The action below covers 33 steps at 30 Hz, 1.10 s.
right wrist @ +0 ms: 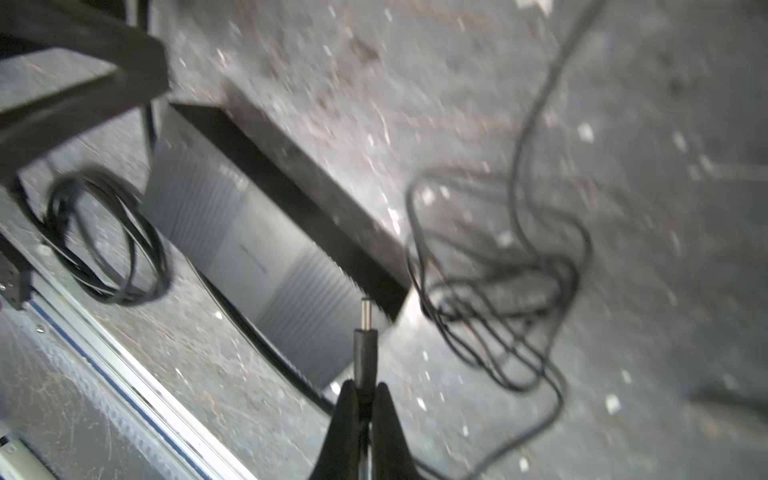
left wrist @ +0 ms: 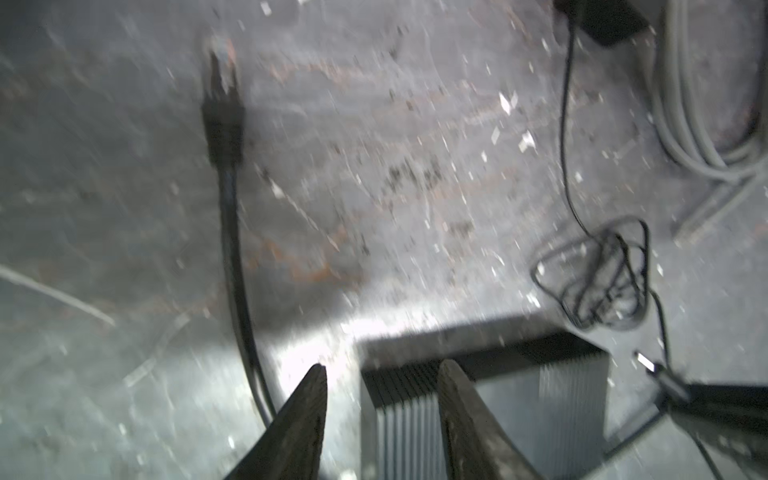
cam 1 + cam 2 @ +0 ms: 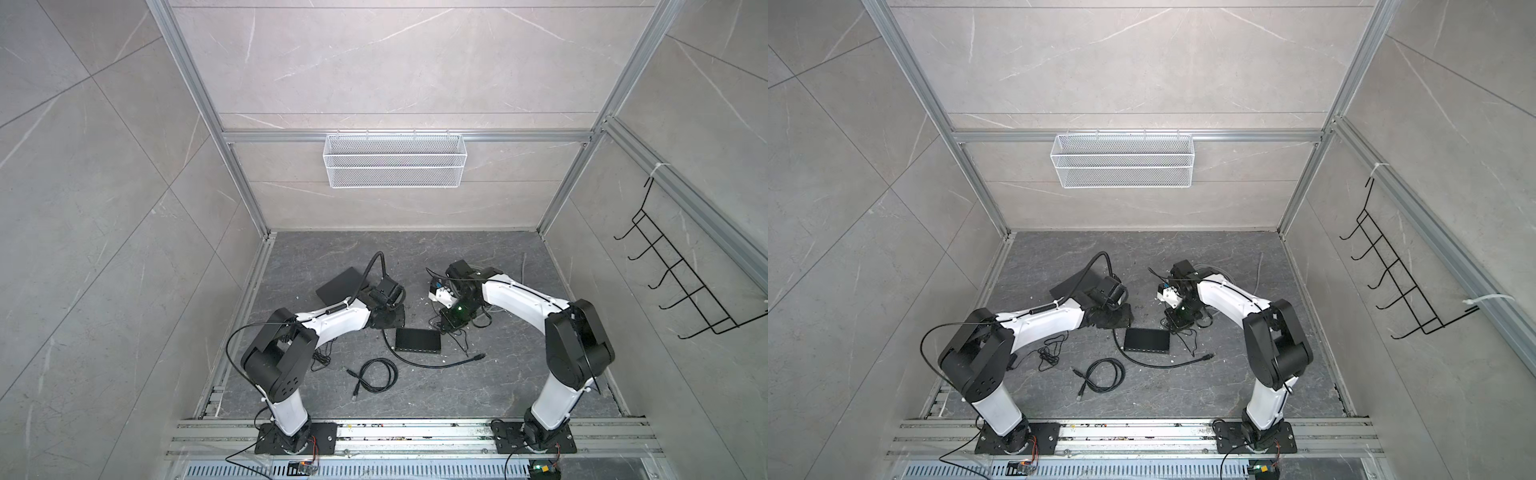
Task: Insert the plug into the switch port
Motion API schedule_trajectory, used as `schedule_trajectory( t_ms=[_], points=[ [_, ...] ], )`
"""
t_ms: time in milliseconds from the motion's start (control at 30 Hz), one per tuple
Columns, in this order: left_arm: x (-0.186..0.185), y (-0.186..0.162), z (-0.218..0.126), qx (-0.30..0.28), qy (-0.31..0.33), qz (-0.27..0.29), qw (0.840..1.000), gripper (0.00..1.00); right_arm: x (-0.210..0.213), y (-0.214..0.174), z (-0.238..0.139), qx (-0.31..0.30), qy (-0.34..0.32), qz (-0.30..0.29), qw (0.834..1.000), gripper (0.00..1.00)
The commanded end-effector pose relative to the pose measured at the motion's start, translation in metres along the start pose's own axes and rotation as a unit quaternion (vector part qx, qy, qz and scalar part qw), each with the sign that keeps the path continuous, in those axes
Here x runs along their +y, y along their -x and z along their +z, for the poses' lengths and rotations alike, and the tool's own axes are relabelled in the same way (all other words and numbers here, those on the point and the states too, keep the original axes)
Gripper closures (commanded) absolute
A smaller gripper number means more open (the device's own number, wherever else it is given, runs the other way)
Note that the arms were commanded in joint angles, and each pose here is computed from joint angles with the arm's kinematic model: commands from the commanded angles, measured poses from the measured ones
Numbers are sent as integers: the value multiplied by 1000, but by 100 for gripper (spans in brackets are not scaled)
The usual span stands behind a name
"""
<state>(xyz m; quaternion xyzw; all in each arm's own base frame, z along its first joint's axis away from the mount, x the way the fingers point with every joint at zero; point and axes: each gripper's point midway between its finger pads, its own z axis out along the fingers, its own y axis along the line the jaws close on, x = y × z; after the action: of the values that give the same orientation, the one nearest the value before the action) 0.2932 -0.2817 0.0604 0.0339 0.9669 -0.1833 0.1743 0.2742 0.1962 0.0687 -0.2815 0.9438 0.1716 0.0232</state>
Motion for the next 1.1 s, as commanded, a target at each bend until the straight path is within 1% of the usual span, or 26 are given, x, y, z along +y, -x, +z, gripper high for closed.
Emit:
schedule_trajectory(
  t_ms=[0, 100, 200, 267, 367, 633, 767, 867, 933, 1067],
  points=[
    [-2, -23, -5, 19, -4, -29, 999, 53, -10, -31, 0, 37, -33, 7, 999, 93],
    [0, -31, -1, 25, -7, -38, 999, 53, -12, -40, 7, 65, -33, 5, 997, 94],
    [-1, -35, 2, 31, -9, -41, 999, 53, -5, -37, 10, 64, -19, -2, 998, 95],
    [-1, -37, 5, 31, -13, -47, 998, 53, 0, -41, 13, 78, -10, -11, 997, 95],
    [-9, -38, 9, 33, -39, -57, 997, 53, 9, -45, 18, 100, 8, -25, 995, 95],
    [-16, -34, 15, 34, -50, -58, 996, 53, 11, -39, 23, 112, 13, -31, 993, 95],
    [-23, -33, 20, 40, -62, -60, 995, 53, 27, -31, 25, 100, 51, -42, 993, 95],
    [-32, -27, 26, 38, -78, -68, 994, 53, 38, -18, 25, 74, 80, -49, 993, 95],
    [-37, -20, 30, 32, -82, -72, 994, 53, 41, -7, 25, 57, 88, -52, 993, 95],
    [-38, 5, 34, 9, -78, -83, 993, 53, 40, 18, 27, 28, 98, -50, 993, 95]
  ],
)
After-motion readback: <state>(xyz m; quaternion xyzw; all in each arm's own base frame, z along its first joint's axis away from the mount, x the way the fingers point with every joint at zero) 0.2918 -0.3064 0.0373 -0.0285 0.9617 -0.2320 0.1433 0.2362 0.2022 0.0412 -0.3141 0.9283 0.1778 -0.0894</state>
